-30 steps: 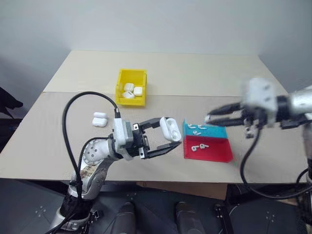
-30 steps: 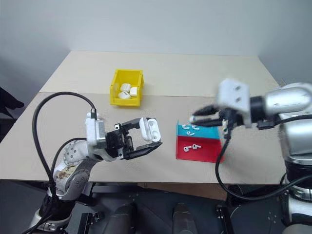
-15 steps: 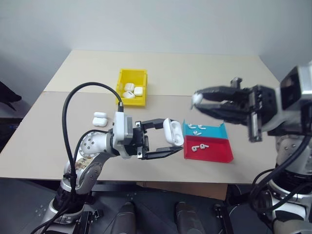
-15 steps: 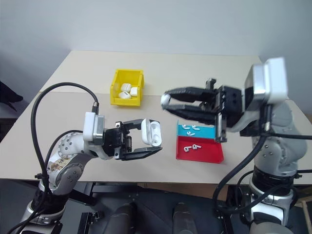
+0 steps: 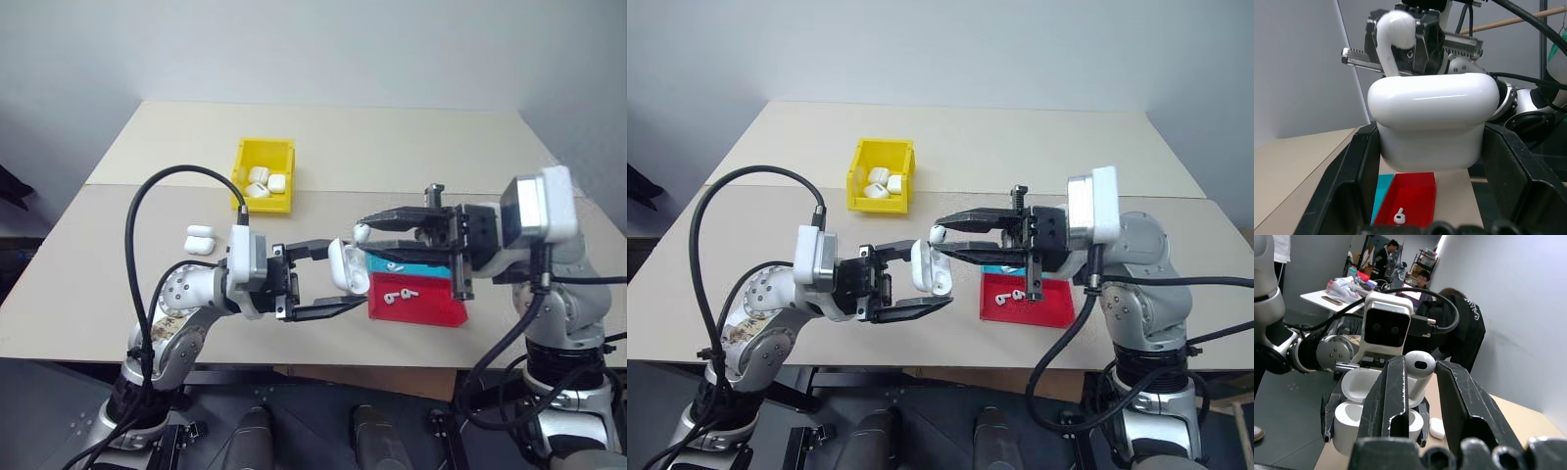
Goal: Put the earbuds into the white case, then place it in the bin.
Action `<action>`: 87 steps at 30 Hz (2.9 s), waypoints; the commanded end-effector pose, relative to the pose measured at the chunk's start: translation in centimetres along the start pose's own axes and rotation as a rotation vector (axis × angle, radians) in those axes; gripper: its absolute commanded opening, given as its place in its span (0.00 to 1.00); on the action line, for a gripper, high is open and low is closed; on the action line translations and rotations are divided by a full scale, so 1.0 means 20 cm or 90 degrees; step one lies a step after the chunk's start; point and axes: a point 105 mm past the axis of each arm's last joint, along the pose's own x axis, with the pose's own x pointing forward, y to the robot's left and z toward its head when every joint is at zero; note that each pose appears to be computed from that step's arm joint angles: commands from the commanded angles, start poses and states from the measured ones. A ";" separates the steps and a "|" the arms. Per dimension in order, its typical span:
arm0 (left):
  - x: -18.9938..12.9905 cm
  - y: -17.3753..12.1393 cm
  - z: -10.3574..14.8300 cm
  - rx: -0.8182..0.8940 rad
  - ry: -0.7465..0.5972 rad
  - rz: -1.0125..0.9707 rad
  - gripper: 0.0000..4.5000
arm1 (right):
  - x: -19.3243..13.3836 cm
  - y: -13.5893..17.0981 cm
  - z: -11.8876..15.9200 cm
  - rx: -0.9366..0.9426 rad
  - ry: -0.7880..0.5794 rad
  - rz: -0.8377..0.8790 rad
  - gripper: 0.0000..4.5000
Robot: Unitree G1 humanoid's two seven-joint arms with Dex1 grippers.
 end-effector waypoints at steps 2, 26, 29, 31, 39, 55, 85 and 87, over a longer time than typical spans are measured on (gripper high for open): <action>0.01 0.00 0.07 0.041 -0.014 -0.008 0.62 | 0.00 0.02 -0.02 -0.024 0.009 0.015 0.15; -0.02 0.01 -0.03 0.053 0.031 0.012 0.62 | -0.11 -0.02 0.03 -0.063 0.053 0.016 0.60; -0.07 0.01 -0.10 0.066 0.071 0.014 0.62 | -0.19 -0.11 0.04 -0.043 0.111 -0.021 0.60; -0.10 0.01 -0.15 0.069 0.097 0.023 0.62 | -0.28 -0.22 -0.03 -0.033 0.232 -0.055 0.60; -0.14 0.01 -0.19 0.090 0.135 0.045 0.62 | -0.51 -0.41 -0.43 0.021 0.685 -0.064 0.60; -0.16 0.00 -0.23 0.096 0.158 0.072 0.62 | -0.56 -0.47 -0.77 0.064 0.906 0.045 0.60; -0.16 -0.01 -0.24 0.091 0.158 0.088 0.62 | -0.55 -0.43 -0.87 0.096 0.916 0.077 0.41; -0.16 -0.01 -0.24 0.091 0.159 0.087 0.62 | -0.55 -0.43 -0.87 0.094 0.917 0.080 0.41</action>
